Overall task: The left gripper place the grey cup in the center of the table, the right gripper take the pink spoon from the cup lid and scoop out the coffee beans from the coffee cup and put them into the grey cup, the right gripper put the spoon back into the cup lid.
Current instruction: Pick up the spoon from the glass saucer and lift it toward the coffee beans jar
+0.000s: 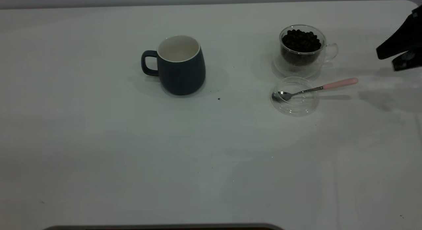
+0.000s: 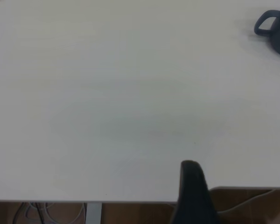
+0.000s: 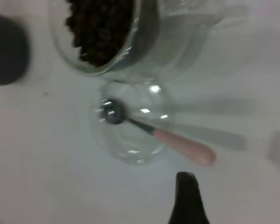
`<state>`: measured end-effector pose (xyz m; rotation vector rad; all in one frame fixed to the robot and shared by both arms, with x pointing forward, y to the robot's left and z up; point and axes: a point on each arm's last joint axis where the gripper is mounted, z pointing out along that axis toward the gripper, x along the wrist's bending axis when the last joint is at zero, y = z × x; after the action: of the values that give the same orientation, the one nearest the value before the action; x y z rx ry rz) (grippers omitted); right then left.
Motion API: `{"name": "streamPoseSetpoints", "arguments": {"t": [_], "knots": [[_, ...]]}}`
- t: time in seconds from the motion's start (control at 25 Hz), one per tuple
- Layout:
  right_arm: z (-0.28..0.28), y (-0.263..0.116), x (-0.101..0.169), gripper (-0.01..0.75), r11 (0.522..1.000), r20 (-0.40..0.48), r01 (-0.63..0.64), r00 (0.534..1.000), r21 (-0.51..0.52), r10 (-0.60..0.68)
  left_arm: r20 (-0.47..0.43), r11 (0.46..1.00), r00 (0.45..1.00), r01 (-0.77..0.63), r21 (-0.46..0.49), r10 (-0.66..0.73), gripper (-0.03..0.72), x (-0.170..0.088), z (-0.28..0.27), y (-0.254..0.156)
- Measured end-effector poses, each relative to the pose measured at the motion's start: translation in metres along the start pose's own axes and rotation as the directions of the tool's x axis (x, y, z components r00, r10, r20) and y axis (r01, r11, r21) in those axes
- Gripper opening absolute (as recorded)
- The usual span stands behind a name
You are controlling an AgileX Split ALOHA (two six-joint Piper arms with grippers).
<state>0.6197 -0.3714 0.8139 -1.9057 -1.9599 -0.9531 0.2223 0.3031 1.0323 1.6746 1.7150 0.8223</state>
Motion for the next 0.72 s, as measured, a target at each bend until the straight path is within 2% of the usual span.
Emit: {"name": "streamPoseSetpoints", "arguments": {"t": [0.16, 0.4, 0.72], "knots": [[0.023, 0.0, -0.014, 0.585, 1.0, -0.092, -0.017, 0.996, 0.02, 0.018, 0.0, 1.0, 1.0, -0.001, 0.0, 0.001, 0.567, 0.0, 0.0, 0.0], [0.047, -0.007, -0.03, 0.585, 0.997, -0.144, -0.071, 0.987, 0.022, 0.074, 0.0, 1.0, 1.0, -0.001, 0.0, 0.001, 0.567, 0.0, 0.0, 0.0], [0.071, -0.013, -0.024, 0.585, 0.996, -0.214, -0.09, 0.972, 0.023, 0.092, 0.0, 1.0, 1.0, -0.001, 0.0, 0.001, 0.567, 0.0, 0.0, 0.0]]}}
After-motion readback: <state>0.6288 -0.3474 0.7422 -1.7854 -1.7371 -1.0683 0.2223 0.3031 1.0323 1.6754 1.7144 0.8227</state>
